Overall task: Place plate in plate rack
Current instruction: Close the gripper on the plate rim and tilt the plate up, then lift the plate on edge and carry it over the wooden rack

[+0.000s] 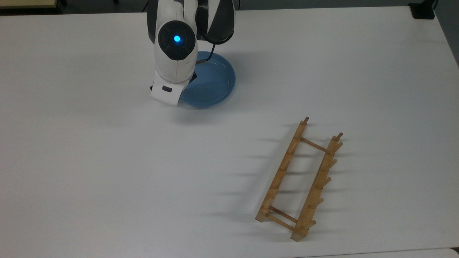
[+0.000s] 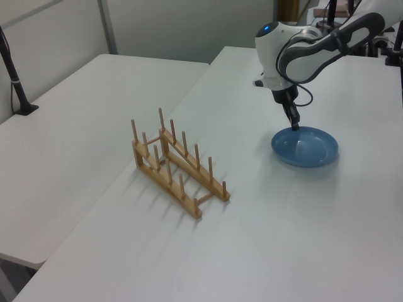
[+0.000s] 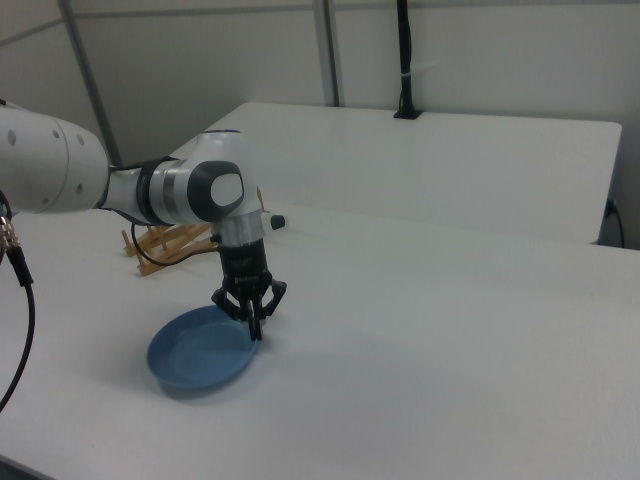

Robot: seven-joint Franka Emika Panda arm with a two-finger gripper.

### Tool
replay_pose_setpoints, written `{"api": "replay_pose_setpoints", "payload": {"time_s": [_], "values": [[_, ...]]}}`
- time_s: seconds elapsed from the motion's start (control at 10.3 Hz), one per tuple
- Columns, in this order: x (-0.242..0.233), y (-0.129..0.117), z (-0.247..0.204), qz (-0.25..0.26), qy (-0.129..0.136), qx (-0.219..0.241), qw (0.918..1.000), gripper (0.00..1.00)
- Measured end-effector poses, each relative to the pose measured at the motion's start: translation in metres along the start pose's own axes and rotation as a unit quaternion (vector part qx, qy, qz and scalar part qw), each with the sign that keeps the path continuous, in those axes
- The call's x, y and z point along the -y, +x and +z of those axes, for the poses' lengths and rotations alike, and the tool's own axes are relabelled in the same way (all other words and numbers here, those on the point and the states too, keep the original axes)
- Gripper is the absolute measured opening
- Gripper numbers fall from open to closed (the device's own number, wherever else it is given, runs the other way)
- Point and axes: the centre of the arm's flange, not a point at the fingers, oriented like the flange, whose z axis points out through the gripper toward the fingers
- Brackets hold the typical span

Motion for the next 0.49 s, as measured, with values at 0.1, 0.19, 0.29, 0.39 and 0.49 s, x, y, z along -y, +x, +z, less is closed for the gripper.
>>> {"api": "replay_pose_setpoints", "payload": {"time_s": [0.1,0.19,0.29,0.39,0.49], "values": [[-0.001,0.001,-0.007,0.001,-0.004,-0.006,1.0,0.05],[-0.006,0.003,-0.023,0.004,-0.012,-0.02,0.9997,0.05],[-0.013,0.004,-0.052,0.01,-0.024,-0.04,0.9989,0.05],[-0.02,0.0,-0.09,0.018,-0.036,-0.061,0.9973,0.05],[-0.021,-0.005,-0.13,0.037,-0.035,-0.092,0.9945,0.05]]}}
